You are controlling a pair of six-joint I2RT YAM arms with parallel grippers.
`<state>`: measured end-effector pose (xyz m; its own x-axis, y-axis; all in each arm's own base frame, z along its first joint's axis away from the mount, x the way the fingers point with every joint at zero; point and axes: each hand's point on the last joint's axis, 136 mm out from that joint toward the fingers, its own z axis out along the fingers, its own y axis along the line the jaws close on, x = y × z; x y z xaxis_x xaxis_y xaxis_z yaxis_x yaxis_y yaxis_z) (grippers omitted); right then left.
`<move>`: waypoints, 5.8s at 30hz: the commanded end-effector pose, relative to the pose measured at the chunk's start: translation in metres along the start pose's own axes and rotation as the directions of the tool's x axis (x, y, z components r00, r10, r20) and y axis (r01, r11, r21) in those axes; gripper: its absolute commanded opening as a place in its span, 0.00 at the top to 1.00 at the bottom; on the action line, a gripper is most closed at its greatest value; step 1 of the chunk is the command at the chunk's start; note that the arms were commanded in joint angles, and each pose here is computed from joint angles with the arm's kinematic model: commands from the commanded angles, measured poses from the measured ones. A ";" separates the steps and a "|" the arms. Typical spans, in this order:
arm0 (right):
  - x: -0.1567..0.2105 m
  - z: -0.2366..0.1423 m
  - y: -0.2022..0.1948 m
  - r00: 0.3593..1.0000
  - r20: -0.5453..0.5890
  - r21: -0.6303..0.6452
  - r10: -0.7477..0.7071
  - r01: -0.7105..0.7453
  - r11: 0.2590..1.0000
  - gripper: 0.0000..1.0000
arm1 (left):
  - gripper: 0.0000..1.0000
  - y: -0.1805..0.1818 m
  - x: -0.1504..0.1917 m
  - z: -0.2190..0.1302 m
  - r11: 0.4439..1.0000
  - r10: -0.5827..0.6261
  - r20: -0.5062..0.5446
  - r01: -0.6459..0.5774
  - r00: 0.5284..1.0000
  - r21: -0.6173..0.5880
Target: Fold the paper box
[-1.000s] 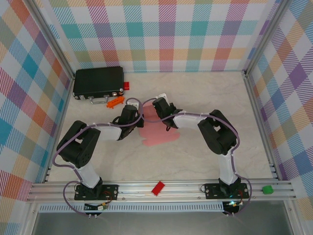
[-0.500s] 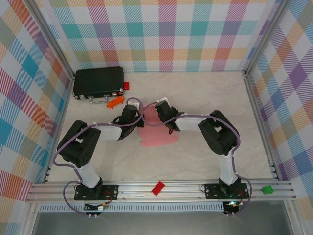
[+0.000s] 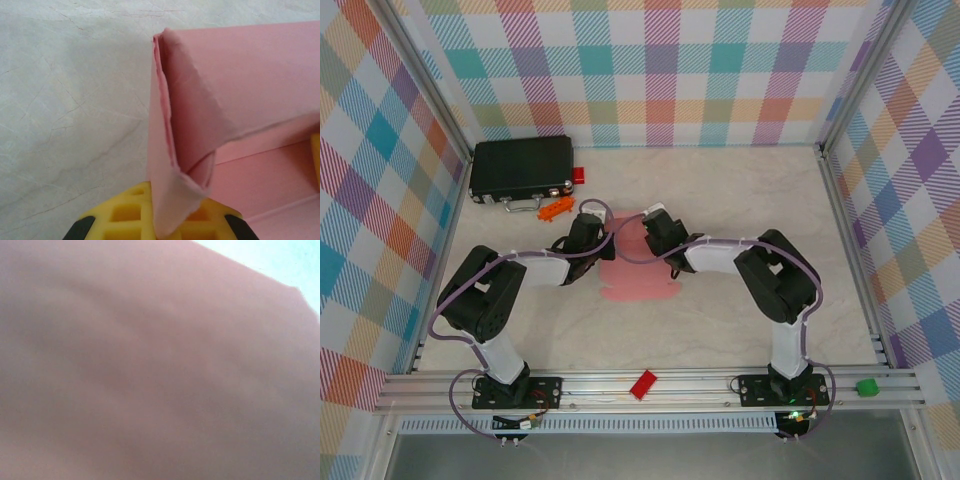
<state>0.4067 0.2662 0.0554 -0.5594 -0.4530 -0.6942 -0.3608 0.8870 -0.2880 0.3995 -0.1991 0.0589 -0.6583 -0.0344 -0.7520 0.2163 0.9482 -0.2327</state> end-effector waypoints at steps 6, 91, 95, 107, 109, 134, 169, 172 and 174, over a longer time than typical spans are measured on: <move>-0.019 -0.028 -0.005 0.996 0.079 -0.075 0.043 -0.037 0.996 0.31 | 0.96 -0.008 0.013 0.002 1.000 0.021 -0.052 -0.020 0.998 0.014; -0.005 -0.163 -0.003 0.632 -0.374 -0.577 0.679 -0.731 0.363 0.53 | 1.00 -0.029 0.009 -0.052 0.397 -0.916 -0.040 0.891 0.399 -0.221; -0.006 -0.159 -0.002 0.627 -0.379 -0.572 0.680 -0.737 0.361 0.60 | 1.00 -0.031 0.011 -0.050 0.391 -0.920 -0.048 0.894 0.390 -0.220; -0.004 -0.150 -0.005 0.616 -0.394 -0.509 0.682 -0.765 0.396 0.89 | 1.00 -0.032 0.023 -0.046 0.362 -0.932 -0.063 0.901 0.357 -0.240; -0.001 -0.151 -0.008 0.616 -0.402 -0.478 0.678 -0.772 0.419 0.90 | 1.00 -0.033 0.026 -0.046 0.356 -0.934 -0.065 0.902 0.351 -0.245; 0.026 -0.156 -0.026 0.608 -0.537 -0.207 0.585 -0.767 0.607 0.95 | 0.23 -0.057 0.037 -0.043 0.415 -0.909 -0.111 0.890 0.401 -0.187; -0.019 -0.127 -0.042 0.743 -0.614 -0.286 0.265 -0.522 0.803 0.93 | 0.19 -0.013 -0.026 -0.021 0.988 -0.153 -0.291 0.151 0.945 -0.029; -0.023 -0.123 -0.043 0.745 -0.614 -0.284 0.262 -0.518 0.807 0.91 | 0.23 -0.019 -0.020 -0.017 0.985 -0.166 -0.320 0.175 0.933 -0.002; -0.027 -0.121 -0.044 0.750 -0.607 -0.287 0.261 -0.513 0.809 0.91 | 0.28 -0.026 -0.025 -0.013 0.980 -0.174 -0.309 0.194 0.935 0.037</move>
<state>0.3469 0.2301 0.1633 -0.9696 -0.1347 -0.2041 -0.1964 0.9263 0.3216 0.3922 -0.2011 0.0799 -0.8811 -0.1058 -0.4609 0.0549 0.9452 -0.3219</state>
